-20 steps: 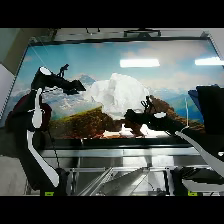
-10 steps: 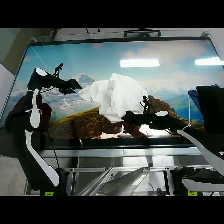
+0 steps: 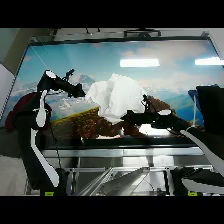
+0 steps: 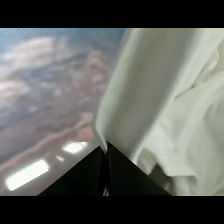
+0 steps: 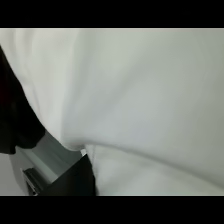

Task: Fold the shirts.

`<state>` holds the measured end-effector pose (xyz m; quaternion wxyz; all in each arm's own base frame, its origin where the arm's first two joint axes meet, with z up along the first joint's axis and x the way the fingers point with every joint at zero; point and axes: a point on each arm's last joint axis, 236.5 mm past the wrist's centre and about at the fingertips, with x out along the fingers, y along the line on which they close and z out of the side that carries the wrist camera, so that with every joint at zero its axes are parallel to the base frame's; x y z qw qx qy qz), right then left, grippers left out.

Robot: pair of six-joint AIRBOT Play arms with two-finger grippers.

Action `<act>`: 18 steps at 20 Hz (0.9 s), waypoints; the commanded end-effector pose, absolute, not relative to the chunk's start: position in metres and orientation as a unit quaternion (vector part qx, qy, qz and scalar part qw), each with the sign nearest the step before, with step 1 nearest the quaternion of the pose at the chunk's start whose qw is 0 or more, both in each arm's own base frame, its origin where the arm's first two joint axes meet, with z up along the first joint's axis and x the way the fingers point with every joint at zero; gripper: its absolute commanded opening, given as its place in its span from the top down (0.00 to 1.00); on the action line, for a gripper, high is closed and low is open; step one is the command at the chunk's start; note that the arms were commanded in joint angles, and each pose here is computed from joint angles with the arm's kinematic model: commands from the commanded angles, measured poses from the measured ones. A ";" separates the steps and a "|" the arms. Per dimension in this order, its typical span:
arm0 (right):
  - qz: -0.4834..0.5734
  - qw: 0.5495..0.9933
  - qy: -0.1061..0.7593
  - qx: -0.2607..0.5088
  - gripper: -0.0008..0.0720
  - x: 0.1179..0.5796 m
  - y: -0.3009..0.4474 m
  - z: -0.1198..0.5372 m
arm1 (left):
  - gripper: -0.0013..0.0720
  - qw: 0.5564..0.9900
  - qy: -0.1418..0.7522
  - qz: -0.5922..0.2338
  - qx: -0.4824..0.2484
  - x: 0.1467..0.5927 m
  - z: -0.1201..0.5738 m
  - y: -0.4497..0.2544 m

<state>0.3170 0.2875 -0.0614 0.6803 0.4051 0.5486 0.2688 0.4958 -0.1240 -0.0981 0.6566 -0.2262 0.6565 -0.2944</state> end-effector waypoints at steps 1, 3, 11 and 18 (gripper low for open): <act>0.327 0.660 0.535 0.413 0.97 0.309 0.278 -0.016 | 0.98 0.652 0.619 -0.348 -0.264 0.494 -0.034 -0.140; 0.379 0.642 0.502 0.439 0.97 0.304 0.261 0.040 | 0.98 0.671 0.571 -0.382 -0.279 0.497 0.027 -0.143; 0.461 0.725 0.207 0.467 0.97 0.282 0.136 0.277 | 0.98 0.701 0.282 -0.588 -0.287 0.404 0.336 -0.179; 0.515 0.750 0.142 0.389 0.97 0.228 0.138 0.354 | 0.98 0.774 0.163 -0.599 -0.126 0.277 0.434 -0.192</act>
